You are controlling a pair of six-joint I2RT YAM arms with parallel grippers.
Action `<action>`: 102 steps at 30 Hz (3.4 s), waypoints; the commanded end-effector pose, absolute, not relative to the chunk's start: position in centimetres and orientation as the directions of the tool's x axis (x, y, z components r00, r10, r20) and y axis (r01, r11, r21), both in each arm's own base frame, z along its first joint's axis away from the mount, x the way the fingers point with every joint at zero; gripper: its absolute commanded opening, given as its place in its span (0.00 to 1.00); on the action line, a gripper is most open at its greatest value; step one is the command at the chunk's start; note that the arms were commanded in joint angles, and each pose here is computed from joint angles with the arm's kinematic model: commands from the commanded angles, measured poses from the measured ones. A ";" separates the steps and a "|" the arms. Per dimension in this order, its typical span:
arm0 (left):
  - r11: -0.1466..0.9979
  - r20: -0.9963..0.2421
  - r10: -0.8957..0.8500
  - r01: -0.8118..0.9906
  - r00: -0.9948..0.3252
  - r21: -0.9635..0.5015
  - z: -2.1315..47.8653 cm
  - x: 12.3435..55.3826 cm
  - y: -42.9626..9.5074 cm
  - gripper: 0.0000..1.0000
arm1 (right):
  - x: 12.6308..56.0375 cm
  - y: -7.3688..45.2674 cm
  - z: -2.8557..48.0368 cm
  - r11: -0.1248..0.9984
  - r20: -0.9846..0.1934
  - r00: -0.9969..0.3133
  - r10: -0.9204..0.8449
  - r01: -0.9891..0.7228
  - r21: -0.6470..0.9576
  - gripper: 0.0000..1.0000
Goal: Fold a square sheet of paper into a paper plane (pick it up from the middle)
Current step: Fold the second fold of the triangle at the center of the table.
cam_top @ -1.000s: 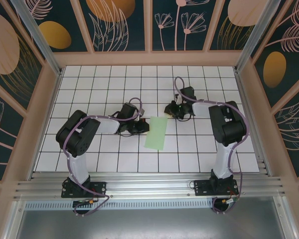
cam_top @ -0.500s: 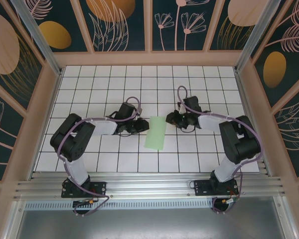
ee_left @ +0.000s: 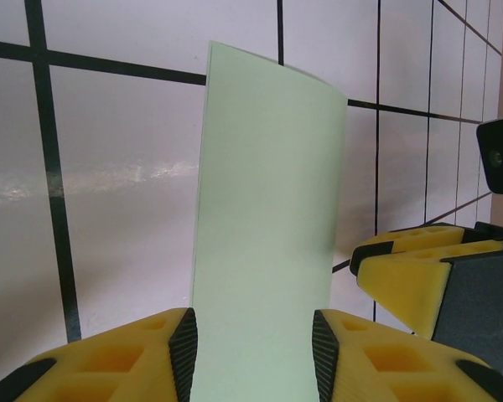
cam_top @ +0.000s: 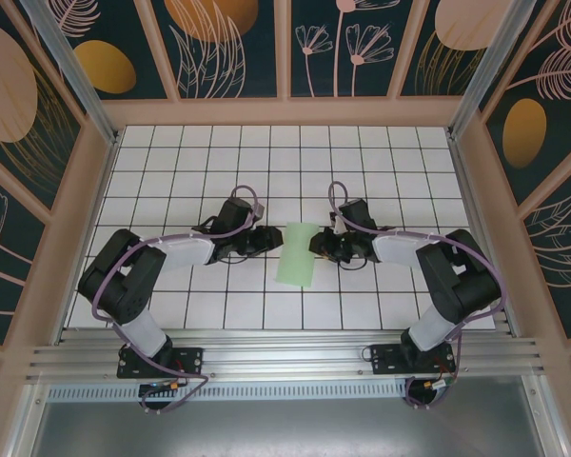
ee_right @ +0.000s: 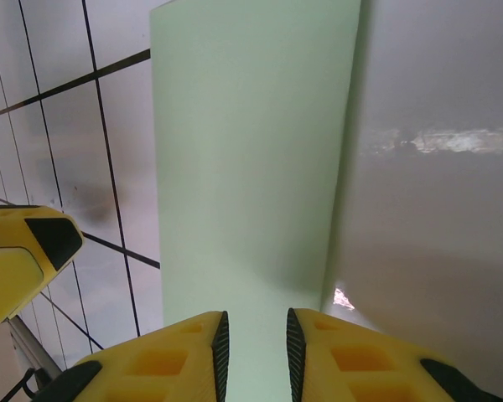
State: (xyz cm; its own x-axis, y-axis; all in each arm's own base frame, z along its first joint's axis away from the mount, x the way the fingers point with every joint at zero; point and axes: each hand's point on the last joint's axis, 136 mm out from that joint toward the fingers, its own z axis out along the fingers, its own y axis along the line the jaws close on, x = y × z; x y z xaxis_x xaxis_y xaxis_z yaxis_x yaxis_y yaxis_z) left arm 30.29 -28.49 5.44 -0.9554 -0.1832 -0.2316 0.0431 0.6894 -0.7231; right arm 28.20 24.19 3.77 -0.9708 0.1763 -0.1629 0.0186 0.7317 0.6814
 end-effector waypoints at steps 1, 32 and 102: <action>0.677 -0.208 -0.173 0.036 -0.963 -0.735 4.9 29.8 -28.7 0.44 | 28.4 24.3 3.6 0.741 -0.170 -0.966 0.193 0.030 0.671 0.26; 0.670 -0.138 -0.127 0.017 -0.982 -0.742 3.0 29.3 -29.5 0.48 | 27.9 23.8 1.7 0.760 -0.139 -0.970 0.200 0.064 0.647 0.25; 0.618 -0.030 -0.064 -0.016 -0.997 -0.786 3.7 25.8 -29.8 0.48 | 26.3 23.2 0.2 0.779 -0.120 -0.971 0.205 0.088 0.620 0.25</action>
